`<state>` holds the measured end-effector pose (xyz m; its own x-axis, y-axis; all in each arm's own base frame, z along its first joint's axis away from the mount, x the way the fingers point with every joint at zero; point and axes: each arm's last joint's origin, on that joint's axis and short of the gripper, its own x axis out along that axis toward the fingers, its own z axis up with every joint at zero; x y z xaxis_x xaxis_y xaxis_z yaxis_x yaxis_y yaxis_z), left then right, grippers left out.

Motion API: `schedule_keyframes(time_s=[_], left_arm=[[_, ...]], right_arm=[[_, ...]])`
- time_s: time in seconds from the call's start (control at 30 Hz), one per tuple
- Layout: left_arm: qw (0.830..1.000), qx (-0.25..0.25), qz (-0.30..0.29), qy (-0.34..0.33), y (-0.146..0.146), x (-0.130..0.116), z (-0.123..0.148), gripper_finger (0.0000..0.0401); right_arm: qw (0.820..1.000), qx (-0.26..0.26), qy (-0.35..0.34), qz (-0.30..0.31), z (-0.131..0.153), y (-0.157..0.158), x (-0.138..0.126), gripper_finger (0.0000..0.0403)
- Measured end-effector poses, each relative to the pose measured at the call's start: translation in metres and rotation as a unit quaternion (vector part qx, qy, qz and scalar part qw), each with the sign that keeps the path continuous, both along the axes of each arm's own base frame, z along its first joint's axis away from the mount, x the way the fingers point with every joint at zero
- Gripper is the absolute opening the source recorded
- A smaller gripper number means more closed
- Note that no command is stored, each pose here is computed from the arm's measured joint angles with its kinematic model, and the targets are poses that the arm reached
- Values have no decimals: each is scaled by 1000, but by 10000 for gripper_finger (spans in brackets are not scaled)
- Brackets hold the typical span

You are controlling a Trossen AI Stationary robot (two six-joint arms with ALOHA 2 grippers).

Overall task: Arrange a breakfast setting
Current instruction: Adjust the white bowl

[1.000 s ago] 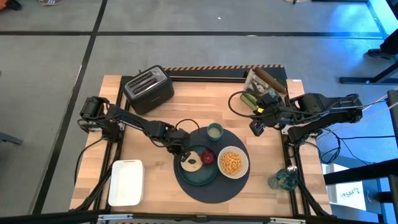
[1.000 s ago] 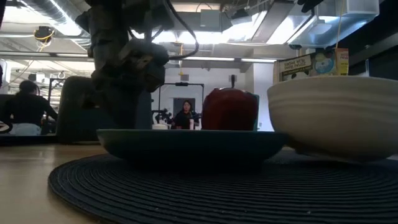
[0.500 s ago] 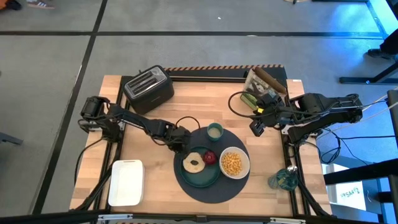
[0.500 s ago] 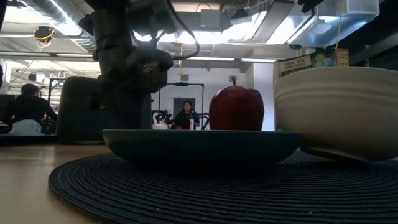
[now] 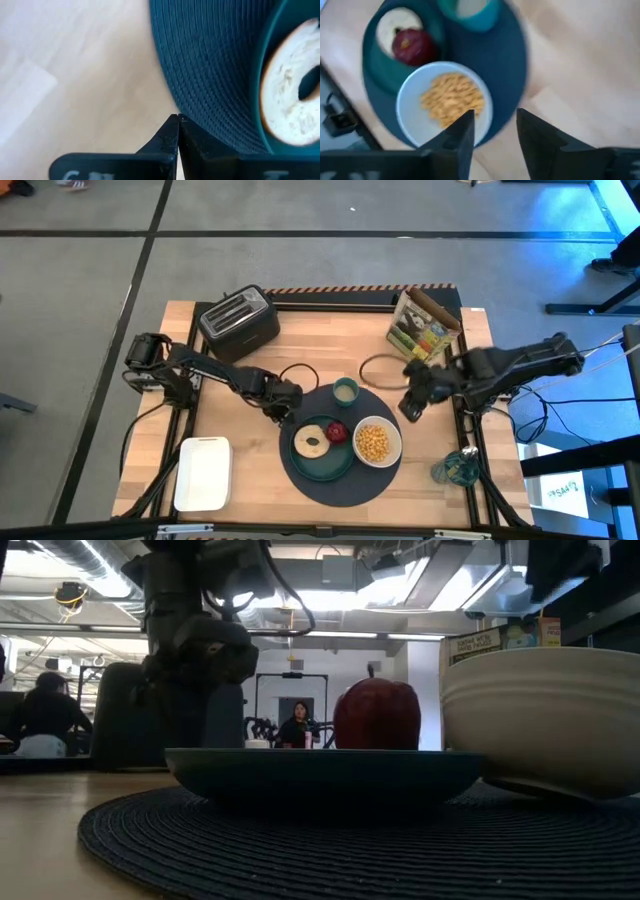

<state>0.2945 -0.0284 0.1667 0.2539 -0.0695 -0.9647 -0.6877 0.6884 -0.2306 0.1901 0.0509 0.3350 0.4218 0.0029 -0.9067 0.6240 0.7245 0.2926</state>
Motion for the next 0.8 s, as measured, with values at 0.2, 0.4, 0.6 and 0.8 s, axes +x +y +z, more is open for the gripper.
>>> schedule_keyframes(time_s=[0.2,0.4,0.6,0.8], left_arm=[[999,29,-7,-35,5,6,2,0],[999,22,-12,-36,17,7,2,0],[999,6,-23,-37,23,8,2,0],[999,6,-29,-38,25,8,2,0]], right_arm=[[1000,19,-19,14,-59,11,9,205],[999,34,-15,32,-122,10,12,234],[999,23,-19,39,-142,8,8,202],[998,29,-23,51,-156,8,4,164]])
